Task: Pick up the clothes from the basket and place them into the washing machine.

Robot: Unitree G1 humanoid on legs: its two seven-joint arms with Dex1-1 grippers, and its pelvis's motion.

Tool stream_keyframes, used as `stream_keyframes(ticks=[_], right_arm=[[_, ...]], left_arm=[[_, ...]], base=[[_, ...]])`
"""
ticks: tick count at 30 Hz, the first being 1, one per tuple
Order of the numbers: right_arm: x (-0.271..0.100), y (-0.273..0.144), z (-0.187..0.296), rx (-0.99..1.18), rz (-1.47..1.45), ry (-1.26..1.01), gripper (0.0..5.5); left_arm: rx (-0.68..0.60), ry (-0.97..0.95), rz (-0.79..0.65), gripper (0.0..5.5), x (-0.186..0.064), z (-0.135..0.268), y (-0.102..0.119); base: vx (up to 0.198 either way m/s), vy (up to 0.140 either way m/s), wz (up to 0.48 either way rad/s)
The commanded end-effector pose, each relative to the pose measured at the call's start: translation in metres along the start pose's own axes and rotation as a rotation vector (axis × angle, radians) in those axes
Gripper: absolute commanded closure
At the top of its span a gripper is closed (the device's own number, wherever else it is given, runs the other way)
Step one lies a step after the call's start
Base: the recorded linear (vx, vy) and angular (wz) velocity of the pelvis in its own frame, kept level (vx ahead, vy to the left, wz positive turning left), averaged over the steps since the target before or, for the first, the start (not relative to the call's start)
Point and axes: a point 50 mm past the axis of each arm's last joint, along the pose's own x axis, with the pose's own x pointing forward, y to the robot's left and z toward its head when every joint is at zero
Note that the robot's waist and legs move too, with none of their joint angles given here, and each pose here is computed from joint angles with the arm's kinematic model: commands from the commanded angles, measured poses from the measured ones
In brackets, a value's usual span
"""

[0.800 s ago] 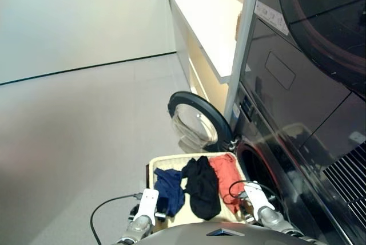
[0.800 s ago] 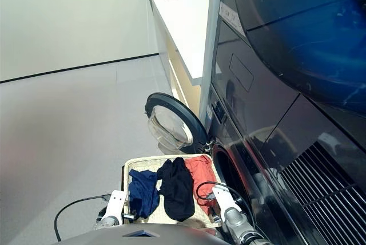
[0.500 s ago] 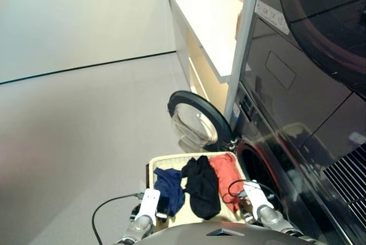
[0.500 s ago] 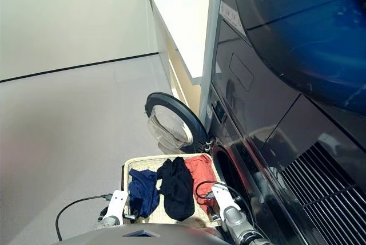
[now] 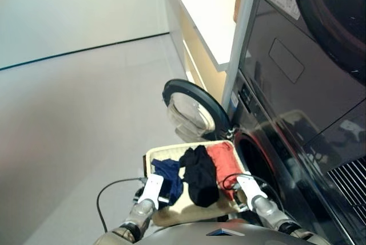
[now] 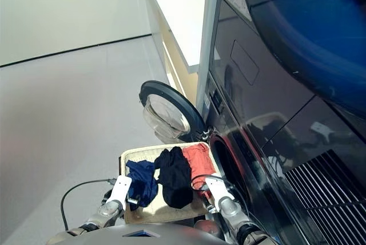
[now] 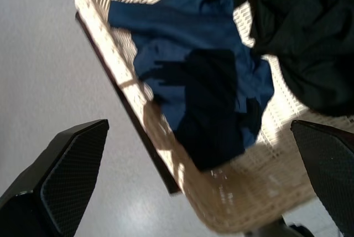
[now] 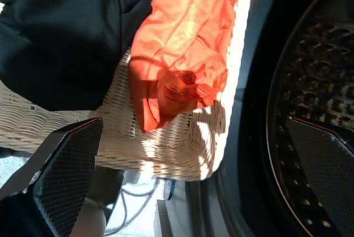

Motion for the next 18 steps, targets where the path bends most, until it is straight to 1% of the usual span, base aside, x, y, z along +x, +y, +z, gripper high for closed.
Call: stream_keyframes(ticks=[1, 4, 9, 11, 18], right_arm=[[0.014, -0.004, 0.068, -0.02, -0.001, -0.23, 0.0], [0.015, -0.011, 0.096, -0.04, -0.019, -0.313, 0.0], [0.011, -0.023, 0.149, -0.041, -0.063, -0.493, 0.0], [0.01, -0.028, 0.16, -0.03, -0.085, -0.525, 0.0], [0.002, -0.032, 0.197, -0.009, -0.11, -0.658, 0.0]], left_arm=[[0.075, -0.129, 0.084, 0.0, 0.01, 0.049, 0.029], [0.073, -0.178, 0.121, 0.0, 0.013, 0.07, 0.037], [0.051, -0.291, 0.212, 0.0, 0.014, 0.118, 0.055], [0.023, -0.34, 0.241, 0.0, 0.013, 0.135, 0.061], [0.003, -0.448, 0.371, 0.0, 0.004, 0.181, 0.09]], base=[[-0.073, 0.024, -0.088], [-0.035, 0.006, -0.108], [-0.094, 0.011, -0.049], [-0.064, 0.006, -0.072], [0.0, 0.0, 0.0]])
